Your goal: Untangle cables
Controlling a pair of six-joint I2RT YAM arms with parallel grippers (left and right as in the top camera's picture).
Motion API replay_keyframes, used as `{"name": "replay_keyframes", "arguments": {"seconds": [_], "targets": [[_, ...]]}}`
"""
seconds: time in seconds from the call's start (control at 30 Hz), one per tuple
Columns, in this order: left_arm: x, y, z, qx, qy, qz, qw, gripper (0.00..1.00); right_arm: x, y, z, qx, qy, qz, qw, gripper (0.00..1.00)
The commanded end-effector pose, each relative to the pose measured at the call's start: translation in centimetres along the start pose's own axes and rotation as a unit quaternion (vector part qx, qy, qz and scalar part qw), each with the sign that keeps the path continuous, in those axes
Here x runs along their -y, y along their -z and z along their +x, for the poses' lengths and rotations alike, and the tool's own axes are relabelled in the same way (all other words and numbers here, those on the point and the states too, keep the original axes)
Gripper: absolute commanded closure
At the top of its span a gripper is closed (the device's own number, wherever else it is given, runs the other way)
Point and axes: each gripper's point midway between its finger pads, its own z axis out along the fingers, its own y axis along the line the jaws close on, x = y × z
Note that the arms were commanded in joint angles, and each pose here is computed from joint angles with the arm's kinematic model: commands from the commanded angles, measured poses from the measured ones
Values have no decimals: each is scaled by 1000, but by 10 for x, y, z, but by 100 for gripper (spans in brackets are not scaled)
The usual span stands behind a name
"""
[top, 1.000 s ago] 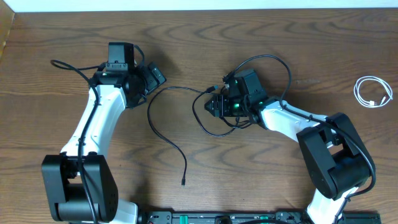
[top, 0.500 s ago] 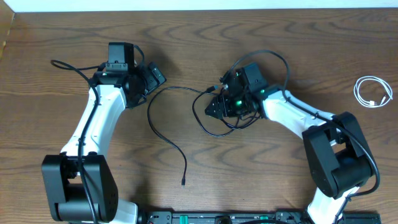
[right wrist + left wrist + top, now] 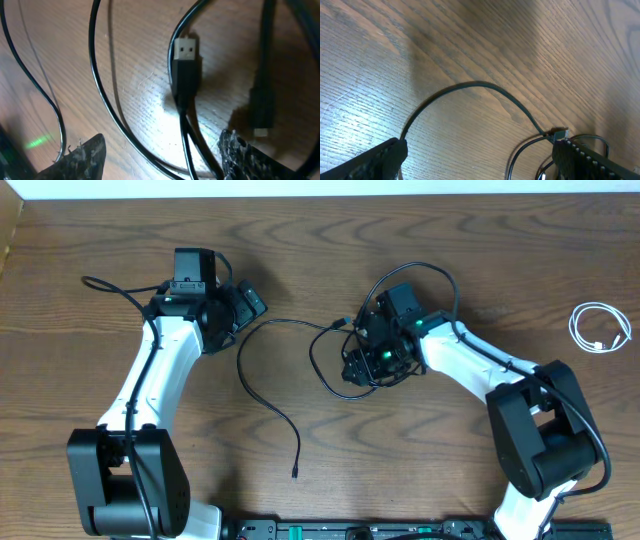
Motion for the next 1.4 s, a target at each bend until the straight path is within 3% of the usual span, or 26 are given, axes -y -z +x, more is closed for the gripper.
{"name": "replay_keyframes", "arguments": {"seconds": [0.0,0.6,0.77,0.9,0.97,1.37], "targets": [[-8,-4,3,-3,0,-12,1000,2,3,-5,6,-14,18,8,1000,33],[-8,-4,3,-3,0,-12,1000,2,-4,-9,17,-39,54,8,998,37],[-8,-4,3,-3,0,-12,1000,2,-4,-3,23,-62,97,11,993,38],[-8,-4,3,-3,0,-12,1000,2,19,1,22,-70,123,86,986,42],[-8,-4,3,-3,0,-12,1000,2,26,2,13,-56,128,110,984,48],[-8,-4,3,-3,0,-12,1000,2,13,-1,13,-57,167,81,981,56]]}}
